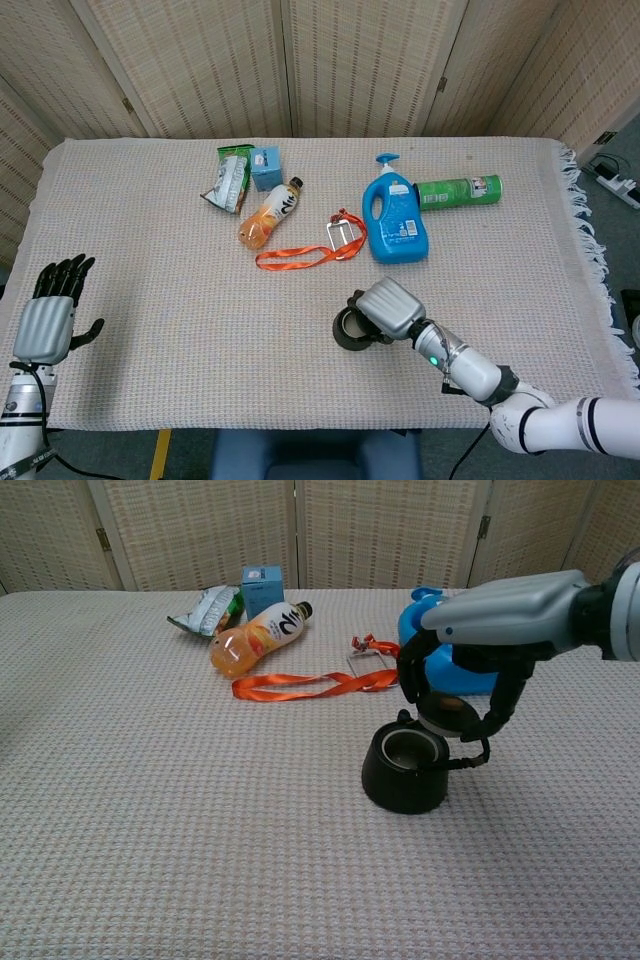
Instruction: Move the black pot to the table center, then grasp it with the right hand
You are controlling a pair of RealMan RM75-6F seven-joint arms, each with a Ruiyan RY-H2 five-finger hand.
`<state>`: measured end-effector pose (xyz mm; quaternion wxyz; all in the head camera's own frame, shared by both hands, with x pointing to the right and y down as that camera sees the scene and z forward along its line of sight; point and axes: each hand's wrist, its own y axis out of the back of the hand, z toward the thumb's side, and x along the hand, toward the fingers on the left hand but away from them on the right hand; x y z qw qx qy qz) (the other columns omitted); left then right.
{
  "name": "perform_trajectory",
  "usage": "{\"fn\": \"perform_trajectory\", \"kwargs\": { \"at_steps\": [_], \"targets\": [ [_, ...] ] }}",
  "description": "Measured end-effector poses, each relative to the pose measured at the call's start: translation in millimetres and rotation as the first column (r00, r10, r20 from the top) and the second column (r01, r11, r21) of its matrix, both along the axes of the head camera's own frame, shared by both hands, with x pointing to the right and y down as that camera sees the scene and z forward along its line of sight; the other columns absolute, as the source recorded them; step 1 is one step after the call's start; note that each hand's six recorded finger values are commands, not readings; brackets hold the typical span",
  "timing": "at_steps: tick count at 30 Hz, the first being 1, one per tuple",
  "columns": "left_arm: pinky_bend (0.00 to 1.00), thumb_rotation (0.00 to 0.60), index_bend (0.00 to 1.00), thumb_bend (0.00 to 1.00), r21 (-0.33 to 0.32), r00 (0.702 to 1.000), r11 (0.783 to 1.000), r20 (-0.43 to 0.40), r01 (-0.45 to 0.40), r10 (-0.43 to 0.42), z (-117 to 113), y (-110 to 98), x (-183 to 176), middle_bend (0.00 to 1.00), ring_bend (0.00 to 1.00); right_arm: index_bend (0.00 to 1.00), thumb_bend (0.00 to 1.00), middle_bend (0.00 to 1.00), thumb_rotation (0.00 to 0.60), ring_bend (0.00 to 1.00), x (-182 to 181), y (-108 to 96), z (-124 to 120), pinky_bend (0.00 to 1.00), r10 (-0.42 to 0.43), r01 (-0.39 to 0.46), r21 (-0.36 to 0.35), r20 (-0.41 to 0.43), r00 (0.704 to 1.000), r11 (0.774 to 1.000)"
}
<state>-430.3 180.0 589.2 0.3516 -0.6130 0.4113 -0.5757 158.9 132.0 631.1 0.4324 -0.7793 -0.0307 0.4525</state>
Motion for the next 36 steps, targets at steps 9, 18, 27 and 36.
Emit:
{"fn": "perform_trajectory", "kwargs": {
  "at_steps": [9, 18, 27, 36],
  "targets": [
    [0.00, 0.600, 0.03, 0.24, -0.003, 1.000, 1.000, 0.002, 0.007, -0.007, 1, 1, -4, 0.00, 0.00, 0.50, 0.24, 0.47, 0.600, 0.85, -15, 4, 21, 0.81, -0.027, 0.027, 0.011, -0.039, 0.999, 1.000],
    [0.00, 0.600, 0.03, 0.24, -0.006, 1.000, 1.000, 0.000, 0.009, -0.009, 2, 2, -5, 0.00, 0.00, 0.50, 0.24, 0.44, 0.600, 0.85, -26, 6, 28, 0.81, -0.040, 0.041, 0.019, -0.039, 0.998, 0.999],
    [0.00, 0.600, 0.03, 0.24, -0.007, 1.000, 1.000, -0.002, 0.013, -0.013, 3, 2, -7, 0.00, 0.00, 0.31, 0.24, 0.31, 0.600, 0.85, -24, 7, 27, 0.81, -0.052, 0.054, 0.028, -0.056, 0.997, 0.998],
    [0.00, 0.600, 0.03, 0.24, -0.007, 1.000, 1.000, -0.001, 0.014, -0.014, 3, 2, -8, 0.00, 0.00, 0.23, 0.24, 0.27, 0.600, 0.85, -24, 6, 22, 0.81, -0.046, 0.048, 0.033, -0.047, 0.998, 0.998]
  ]
}}
